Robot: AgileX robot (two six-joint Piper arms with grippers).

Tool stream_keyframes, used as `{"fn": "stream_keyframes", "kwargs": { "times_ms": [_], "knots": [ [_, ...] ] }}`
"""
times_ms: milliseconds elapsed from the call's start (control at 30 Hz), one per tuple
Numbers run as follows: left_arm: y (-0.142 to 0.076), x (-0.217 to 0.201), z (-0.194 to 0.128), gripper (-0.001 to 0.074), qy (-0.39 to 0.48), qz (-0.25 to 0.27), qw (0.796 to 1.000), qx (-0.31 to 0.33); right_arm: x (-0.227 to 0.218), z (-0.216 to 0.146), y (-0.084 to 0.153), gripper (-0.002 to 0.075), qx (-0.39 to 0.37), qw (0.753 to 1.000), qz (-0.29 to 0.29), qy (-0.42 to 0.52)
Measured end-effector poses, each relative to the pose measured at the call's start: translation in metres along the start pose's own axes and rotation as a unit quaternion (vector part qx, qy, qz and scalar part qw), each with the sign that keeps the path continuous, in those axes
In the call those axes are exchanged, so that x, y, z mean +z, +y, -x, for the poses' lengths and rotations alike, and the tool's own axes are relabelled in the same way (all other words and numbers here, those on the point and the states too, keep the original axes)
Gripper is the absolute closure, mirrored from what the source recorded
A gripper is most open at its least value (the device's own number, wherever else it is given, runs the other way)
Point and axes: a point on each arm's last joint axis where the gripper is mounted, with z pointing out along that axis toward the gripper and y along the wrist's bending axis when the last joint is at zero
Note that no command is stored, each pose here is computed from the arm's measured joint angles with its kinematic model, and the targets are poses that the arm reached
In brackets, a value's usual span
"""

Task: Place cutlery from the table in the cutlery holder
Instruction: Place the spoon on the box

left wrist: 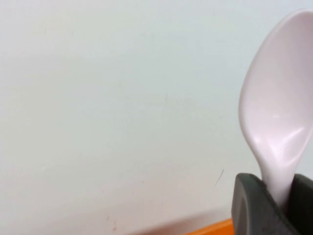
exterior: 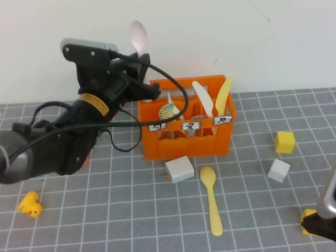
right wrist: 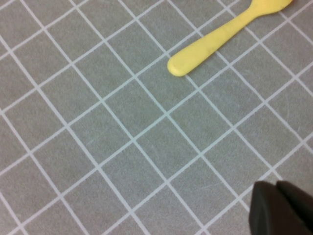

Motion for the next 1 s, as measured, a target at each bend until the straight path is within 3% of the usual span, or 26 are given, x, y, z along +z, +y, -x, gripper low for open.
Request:
{"fn": "stream_keyframes", "kwargs": {
  "times_ms": [233,400,467,633,733,900,1000],
  "knots": [
    [0.004,0.005,-0.018,0.0636,0.019,-0.001,0.999,0.027,0.000,-0.001,0.001,0.0727,-0.002,1.000,0.002,0.001],
    [0.001,0.007,-0.033,0.0628,0.045,-0.032,0.996,0.066,0.000,-0.001,0.001,0.0727,-0.004,1.000,0.003,0.002],
    [0.001,0.008,-0.036,0.0596,0.050,-0.038,0.995,0.073,0.000,-0.001,0.001,0.0727,-0.008,1.000,0.006,0.003],
    [0.001,0.008,-0.037,0.0387,0.049,-0.040,0.995,0.075,0.000,-0.001,0.002,0.0727,-0.012,1.000,0.008,0.003],
    [0.002,0.008,-0.036,0.0345,0.046,-0.041,0.995,0.076,0.000,-0.001,0.002,0.0727,-0.013,1.000,0.009,0.004],
    [-0.004,0.001,-0.011,0.0409,0.031,-0.048,0.991,0.123,0.000,-0.001,0.002,0.0727,-0.014,1.000,0.010,0.004],
    [-0.011,-0.013,0.024,0.0541,0.025,-0.036,0.986,0.163,0.000,-0.001,0.002,0.0727,-0.014,1.000,0.010,0.004]
  ]
}}
